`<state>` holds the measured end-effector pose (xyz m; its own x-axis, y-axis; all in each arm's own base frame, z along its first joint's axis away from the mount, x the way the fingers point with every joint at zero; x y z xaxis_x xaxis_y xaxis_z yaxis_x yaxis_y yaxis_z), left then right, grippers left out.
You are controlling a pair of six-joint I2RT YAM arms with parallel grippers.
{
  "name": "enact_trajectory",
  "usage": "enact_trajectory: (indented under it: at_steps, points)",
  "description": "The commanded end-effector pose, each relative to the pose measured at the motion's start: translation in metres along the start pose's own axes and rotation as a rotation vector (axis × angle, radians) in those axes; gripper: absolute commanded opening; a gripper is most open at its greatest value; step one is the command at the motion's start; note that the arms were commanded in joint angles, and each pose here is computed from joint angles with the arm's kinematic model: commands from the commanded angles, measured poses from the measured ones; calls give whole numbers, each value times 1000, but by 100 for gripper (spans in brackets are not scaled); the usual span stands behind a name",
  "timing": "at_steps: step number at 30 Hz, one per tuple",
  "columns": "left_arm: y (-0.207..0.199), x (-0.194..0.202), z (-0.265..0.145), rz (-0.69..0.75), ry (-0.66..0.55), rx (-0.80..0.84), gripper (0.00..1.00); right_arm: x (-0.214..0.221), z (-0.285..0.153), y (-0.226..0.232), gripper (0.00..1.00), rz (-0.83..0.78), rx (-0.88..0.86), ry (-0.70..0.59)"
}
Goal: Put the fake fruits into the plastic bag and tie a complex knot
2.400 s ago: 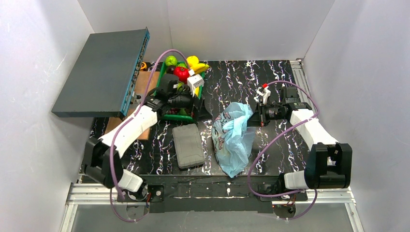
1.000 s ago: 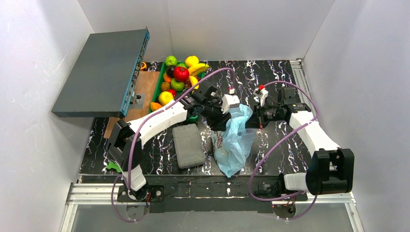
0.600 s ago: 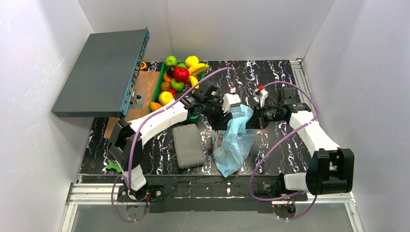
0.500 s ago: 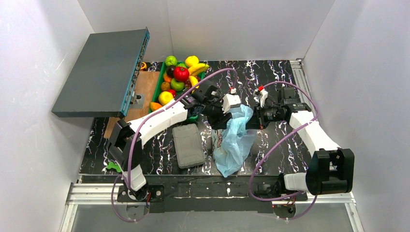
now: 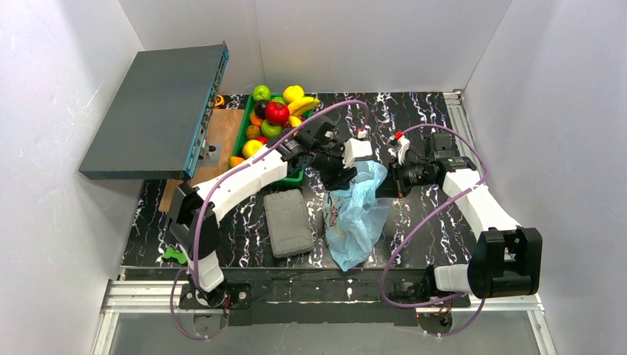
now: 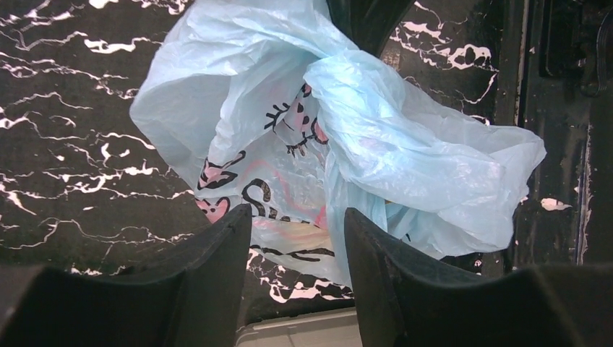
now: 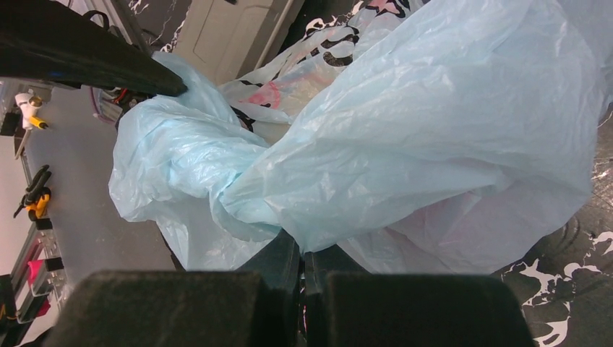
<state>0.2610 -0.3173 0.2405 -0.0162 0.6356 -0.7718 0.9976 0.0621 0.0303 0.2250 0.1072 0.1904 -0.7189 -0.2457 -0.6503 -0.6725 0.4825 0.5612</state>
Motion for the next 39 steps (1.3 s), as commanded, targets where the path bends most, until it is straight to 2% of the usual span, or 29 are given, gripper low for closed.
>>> enact_trajectory:
  at_steps: [1,4,10,17,19,29,36,39]
  points:
    - [-4,2,5,-26,13,45,51,-17,-6,9,1,-64,-9,-35]
    - [-15,-3,0,-30,-37,99,58,-16,-7,8,1,-67,-7,-31]
    - [-31,-14,-16,-80,-105,149,60,-16,-6,7,1,-66,-10,-29]
    - [-31,-7,-6,-208,-62,160,69,-17,-6,9,1,-69,-11,-36]
    - [-29,-2,-1,-222,-35,147,67,-17,-7,9,1,-71,-12,-36]
    - [-14,24,5,-235,68,69,41,-13,-8,11,1,-92,-18,-30]
    - [-10,32,7,-254,63,59,39,-13,-9,11,1,-101,-20,-23]
    - [-8,34,8,-264,72,52,35,-15,-10,12,1,-109,-22,-22]
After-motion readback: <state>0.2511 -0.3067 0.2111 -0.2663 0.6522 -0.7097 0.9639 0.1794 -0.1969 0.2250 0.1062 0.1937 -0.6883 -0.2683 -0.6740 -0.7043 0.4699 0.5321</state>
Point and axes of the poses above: each gripper's point midway between its finger pads, its own z axis out along the fingers, its own y axis along the line the jaws close on, x = y × z, the point moved 7 cm from there along -z, back along the fingers
